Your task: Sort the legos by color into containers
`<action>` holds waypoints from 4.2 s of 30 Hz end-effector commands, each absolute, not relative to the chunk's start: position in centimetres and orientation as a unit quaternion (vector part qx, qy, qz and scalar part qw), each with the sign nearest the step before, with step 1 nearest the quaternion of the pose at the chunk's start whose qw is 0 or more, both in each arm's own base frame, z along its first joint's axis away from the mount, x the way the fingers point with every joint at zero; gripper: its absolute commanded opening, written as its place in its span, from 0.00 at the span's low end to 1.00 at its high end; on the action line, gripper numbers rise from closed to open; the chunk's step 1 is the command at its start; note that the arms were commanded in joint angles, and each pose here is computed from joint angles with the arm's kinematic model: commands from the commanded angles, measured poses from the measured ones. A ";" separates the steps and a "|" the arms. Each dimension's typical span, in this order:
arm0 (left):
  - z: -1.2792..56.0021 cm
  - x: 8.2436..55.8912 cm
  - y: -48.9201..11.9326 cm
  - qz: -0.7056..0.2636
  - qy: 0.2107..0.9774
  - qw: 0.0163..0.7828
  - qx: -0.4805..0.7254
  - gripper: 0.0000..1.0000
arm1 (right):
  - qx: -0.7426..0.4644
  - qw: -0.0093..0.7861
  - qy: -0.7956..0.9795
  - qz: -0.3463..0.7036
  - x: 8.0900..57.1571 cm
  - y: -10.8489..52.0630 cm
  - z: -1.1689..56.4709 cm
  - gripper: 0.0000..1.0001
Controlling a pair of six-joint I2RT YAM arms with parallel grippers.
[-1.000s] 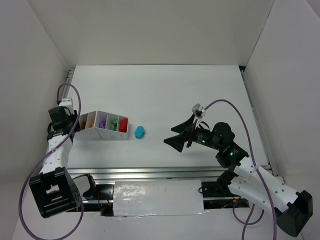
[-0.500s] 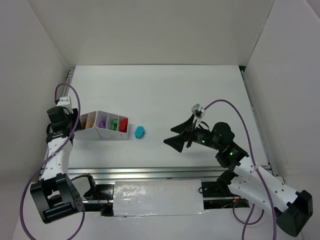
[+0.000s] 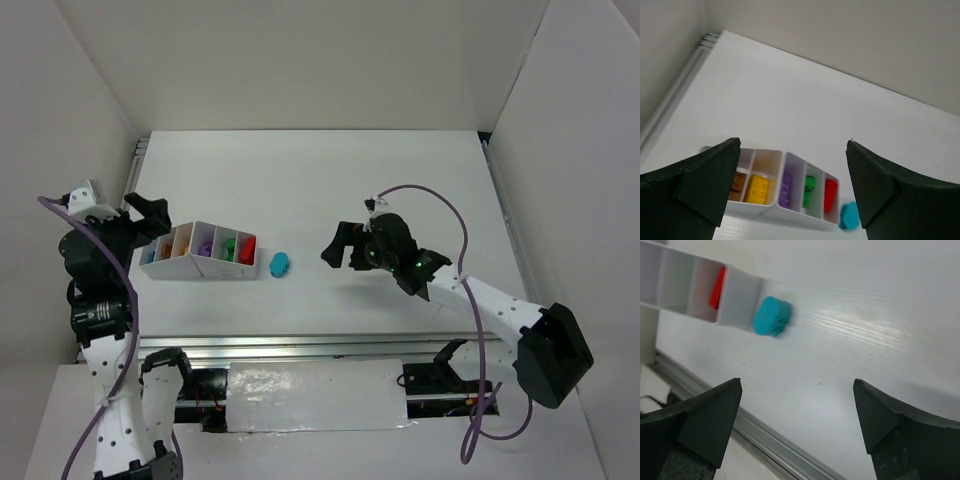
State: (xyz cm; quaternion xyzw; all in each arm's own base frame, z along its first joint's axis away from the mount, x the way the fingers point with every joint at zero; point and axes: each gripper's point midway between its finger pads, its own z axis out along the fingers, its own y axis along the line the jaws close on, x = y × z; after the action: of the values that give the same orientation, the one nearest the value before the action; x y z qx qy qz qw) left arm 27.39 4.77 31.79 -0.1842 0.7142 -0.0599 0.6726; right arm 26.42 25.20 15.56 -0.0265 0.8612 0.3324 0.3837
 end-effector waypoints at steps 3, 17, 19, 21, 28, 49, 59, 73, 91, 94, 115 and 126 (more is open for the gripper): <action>33.3 26.1 -1.9 -0.172 0.754 0.627 -0.095 1.00 | 0.114 0.402 0.868 0.266 28.2 21.9 15.4 1.00; 22.0 27.9 -17.9 -0.132 0.864 0.486 0.025 1.00 | 0.183 0.482 0.821 0.247 25.0 15.0 22.2 1.00; 19.8 29.1 -20.0 -0.134 0.878 0.459 0.041 1.00 | 0.183 0.483 0.816 0.259 24.2 14.7 22.7 1.00; 19.8 29.5 -21.7 -0.154 0.875 0.456 0.052 0.99 | 0.182 0.491 0.805 0.279 23.6 14.6 23.3 1.00; 16.5 30.8 -21.8 -0.103 0.897 0.429 0.036 1.00 | 0.172 0.468 0.825 0.267 23.6 15.1 21.5 1.00; 25.5 31.3 -11.4 -0.097 0.845 0.516 -0.100 1.00 | 0.120 0.347 0.906 0.212 28.7 30.1 13.2 0.88; 28.8 27.5 -7.0 -0.077 0.829 0.546 -0.090 1.00 | 0.086 0.322 0.938 0.094 30.8 37.1 7.2 0.88; 26.8 25.2 -6.5 -0.079 0.835 0.541 -0.057 0.99 | 0.085 0.315 0.940 0.098 31.4 38.7 4.4 0.83; 24.3 23.3 -8.7 -0.153 0.835 0.528 -0.037 0.99 | 0.086 0.332 0.921 0.188 29.4 37.7 8.4 0.00; 24.8 21.6 -12.3 -0.256 0.811 0.525 0.022 1.00 | 0.107 0.358 0.897 0.237 28.3 35.8 12.2 0.00; 27.4 19.6 -23.2 -0.527 0.711 0.457 0.087 0.99 | 0.153 0.476 0.774 0.388 23.3 34.1 27.6 0.00; 26.6 20.7 -22.8 -0.492 0.728 0.470 0.082 0.91 | 0.149 0.483 0.763 0.403 22.4 34.2 29.0 0.00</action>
State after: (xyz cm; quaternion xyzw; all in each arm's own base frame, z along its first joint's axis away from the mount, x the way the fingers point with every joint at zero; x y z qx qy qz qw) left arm 20.17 -22.84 24.18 0.0700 0.7510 -0.4941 0.4325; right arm 22.19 34.71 26.29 0.1335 0.7870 0.3859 0.4625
